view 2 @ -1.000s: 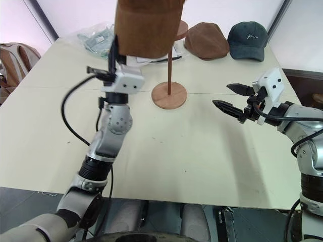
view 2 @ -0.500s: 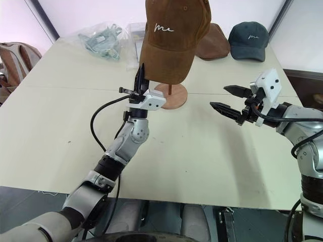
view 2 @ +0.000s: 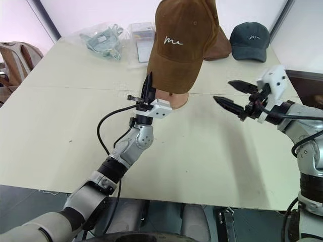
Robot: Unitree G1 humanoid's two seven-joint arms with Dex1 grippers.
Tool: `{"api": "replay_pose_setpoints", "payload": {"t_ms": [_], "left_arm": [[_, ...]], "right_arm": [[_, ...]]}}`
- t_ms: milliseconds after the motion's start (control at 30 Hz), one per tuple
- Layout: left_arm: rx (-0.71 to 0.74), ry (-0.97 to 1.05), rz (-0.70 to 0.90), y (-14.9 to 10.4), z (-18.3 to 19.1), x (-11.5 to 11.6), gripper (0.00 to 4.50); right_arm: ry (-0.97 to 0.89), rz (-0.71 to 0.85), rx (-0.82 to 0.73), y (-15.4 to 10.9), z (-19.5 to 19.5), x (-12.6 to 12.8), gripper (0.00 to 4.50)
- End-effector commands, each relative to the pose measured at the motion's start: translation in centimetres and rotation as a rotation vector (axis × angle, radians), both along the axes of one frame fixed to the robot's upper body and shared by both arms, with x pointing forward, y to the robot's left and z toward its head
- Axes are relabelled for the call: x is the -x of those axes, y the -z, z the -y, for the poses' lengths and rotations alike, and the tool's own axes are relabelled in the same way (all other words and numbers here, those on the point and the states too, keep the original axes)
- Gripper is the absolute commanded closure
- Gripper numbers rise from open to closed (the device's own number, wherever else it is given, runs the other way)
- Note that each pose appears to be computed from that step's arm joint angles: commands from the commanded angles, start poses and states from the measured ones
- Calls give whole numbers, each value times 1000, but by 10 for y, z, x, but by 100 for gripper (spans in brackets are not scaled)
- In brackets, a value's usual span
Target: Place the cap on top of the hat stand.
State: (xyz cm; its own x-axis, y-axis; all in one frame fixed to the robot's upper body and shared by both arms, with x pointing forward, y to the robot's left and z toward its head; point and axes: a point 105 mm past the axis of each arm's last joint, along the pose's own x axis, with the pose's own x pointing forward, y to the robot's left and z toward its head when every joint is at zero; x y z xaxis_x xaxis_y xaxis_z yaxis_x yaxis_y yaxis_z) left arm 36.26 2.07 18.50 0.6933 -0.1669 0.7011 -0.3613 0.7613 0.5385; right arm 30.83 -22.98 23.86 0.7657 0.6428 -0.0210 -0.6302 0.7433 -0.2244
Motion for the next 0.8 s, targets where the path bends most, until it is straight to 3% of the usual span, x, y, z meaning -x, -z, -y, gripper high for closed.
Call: {"api": "replay_pose_setpoints", "payload": {"t_ms": [33, 533, 567, 633, 767, 800], "left_arm": [[-12, 26, 12, 6, 9, 5, 446], [-19, 44, -49, 26, 13, 3, 446], [-17, 47, -52, 27, 13, 3, 381], [-15, 49, -54, 27, 12, 3, 311], [-31, 51, -59, 28, 13, 4, 108], [-33, 50, -62, 29, 12, 3, 108]], "right_arm": [[17, 61, -1, -18, 7, 8, 84], [27, 48, 20, -20, 3, 17, 84], [26, 48, 20, -19, 2, 16, 84], [25, 46, 20, -19, 1, 16, 84], [20, 46, 20, -18, -2, 16, 84], [18, 46, 20, -18, -3, 16, 84]]}}
